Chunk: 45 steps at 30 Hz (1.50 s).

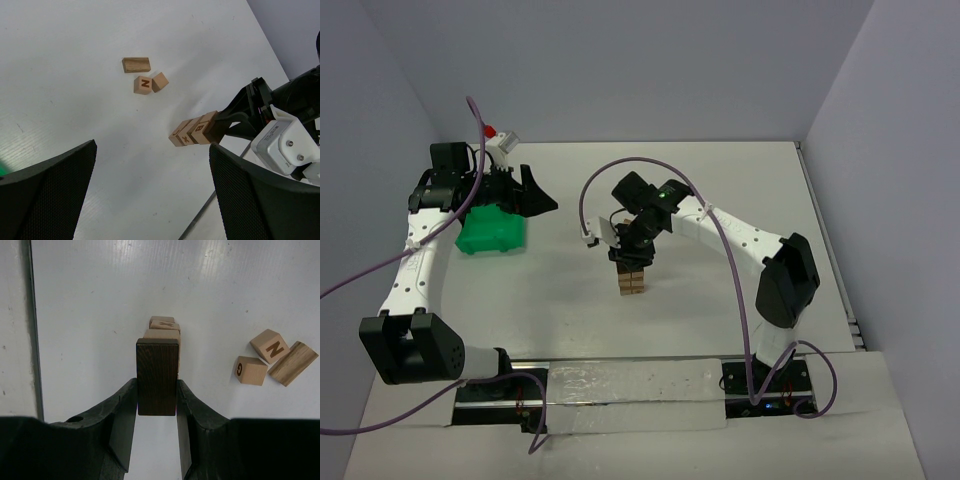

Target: Build the wood block tower

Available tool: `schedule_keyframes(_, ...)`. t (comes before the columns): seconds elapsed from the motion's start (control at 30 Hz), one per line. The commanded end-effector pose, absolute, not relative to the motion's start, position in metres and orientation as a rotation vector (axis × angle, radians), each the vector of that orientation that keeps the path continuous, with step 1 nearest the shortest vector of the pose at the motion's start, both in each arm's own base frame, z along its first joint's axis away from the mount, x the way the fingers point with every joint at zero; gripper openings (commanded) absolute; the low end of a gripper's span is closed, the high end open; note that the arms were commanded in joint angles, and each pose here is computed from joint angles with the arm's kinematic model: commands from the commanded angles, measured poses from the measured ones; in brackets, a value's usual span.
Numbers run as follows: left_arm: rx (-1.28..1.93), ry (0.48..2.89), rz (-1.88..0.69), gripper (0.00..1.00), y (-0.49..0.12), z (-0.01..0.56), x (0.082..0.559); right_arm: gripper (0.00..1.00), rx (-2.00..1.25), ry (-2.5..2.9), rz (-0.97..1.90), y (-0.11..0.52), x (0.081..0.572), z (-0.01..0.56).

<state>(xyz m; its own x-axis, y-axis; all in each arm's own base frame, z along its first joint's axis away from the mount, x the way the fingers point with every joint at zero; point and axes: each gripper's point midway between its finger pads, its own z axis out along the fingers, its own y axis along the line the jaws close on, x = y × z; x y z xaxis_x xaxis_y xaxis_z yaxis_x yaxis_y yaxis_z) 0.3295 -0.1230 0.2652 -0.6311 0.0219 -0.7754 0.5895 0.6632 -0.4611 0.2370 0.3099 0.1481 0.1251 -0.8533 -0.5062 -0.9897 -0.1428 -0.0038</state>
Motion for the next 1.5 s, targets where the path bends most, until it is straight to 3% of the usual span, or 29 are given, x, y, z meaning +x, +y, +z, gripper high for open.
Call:
schedule_keyframes(0.0, 0.487, 2.053, -0.909, 0.99, -0.121, 0.278, 0.336, 0.24, -2.06, 1.715, 0.567, 0.325, 0.241, 0.16)
schedule_keyframes(0.53, 0.49, 2.06, -0.909, 0.99, -0.121, 0.277, 0.337, 0.34, -2.08, 1.699, 0.551, 0.324, 0.237, 0.159)
schedule_keyframes(0.93, 0.497, 2.07, -0.925, 0.99, -0.122, 0.274, 0.339, 0.29, -2.067, 1.71, 0.525, 0.318, 0.241, 0.157)
schedule_keyframes(1.47, 0.499, 2.075, -0.933, 0.99, -0.122, 0.273, 0.34, 0.32, -2.06, 1.731, 0.533, 0.314, 0.243, 0.153)
